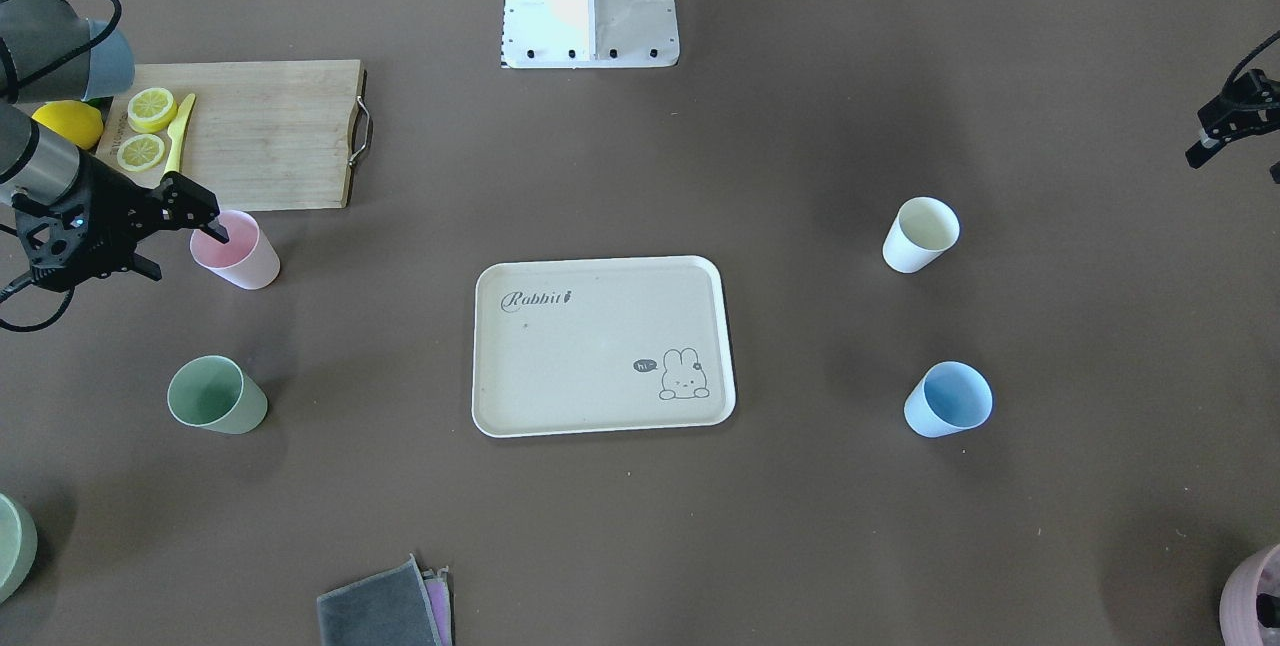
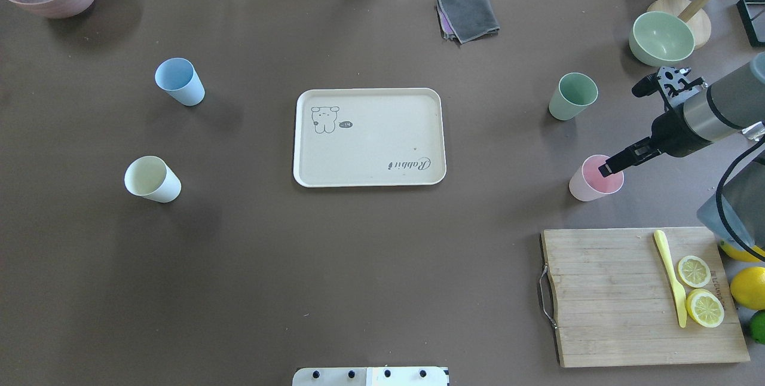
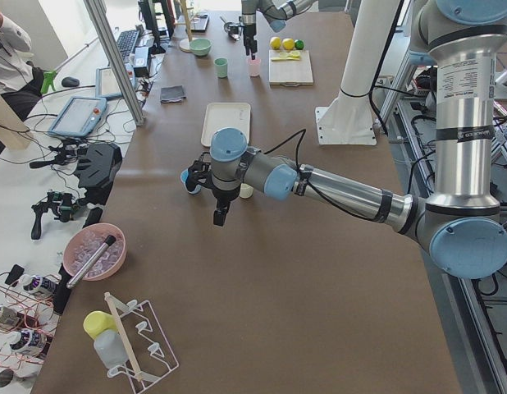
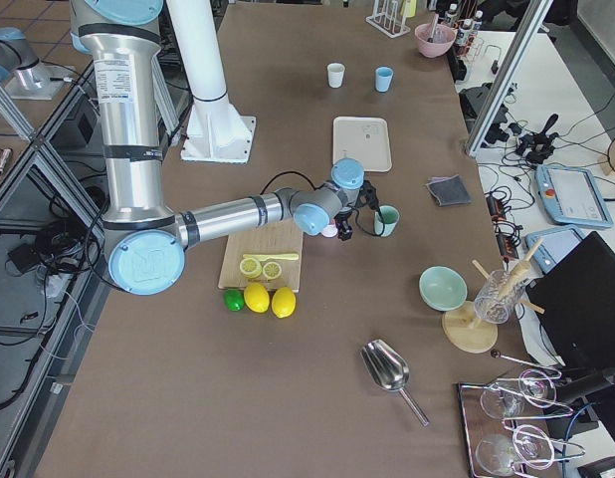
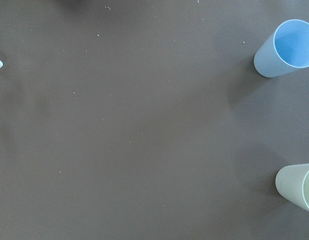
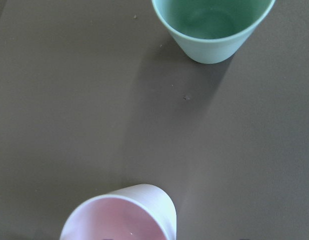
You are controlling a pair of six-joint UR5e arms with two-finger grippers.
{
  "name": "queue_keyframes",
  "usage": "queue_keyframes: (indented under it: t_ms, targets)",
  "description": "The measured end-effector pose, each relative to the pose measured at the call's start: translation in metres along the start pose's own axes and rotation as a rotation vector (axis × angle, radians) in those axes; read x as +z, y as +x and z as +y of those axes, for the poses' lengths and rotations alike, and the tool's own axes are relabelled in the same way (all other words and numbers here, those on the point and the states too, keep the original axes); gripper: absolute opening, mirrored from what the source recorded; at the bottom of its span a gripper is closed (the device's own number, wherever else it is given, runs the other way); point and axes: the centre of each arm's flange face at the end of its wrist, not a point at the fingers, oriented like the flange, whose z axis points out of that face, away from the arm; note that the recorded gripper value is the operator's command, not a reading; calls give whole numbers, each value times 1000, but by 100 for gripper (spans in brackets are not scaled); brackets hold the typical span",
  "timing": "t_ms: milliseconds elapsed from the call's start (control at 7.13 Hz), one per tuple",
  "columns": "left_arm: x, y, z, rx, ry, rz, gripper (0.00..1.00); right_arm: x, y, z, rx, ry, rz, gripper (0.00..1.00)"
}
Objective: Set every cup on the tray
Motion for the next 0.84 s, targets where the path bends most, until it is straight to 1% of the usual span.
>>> queue_keyframes:
  t_ms: [280, 561, 701, 841]
  targets:
    - [2, -3, 1, -4, -4, -3, 98, 7, 2, 0, 4, -13, 0, 0]
    - [12, -12, -2, 13, 6, 5, 98, 6, -5, -4, -2, -16, -18, 0]
    - [18, -15, -4, 34, 22, 4, 98, 3, -14, -13, -12, -11, -29, 0]
    - [24, -12, -5, 44, 43, -32, 98, -1, -31, -34, -12, -6, -36, 0]
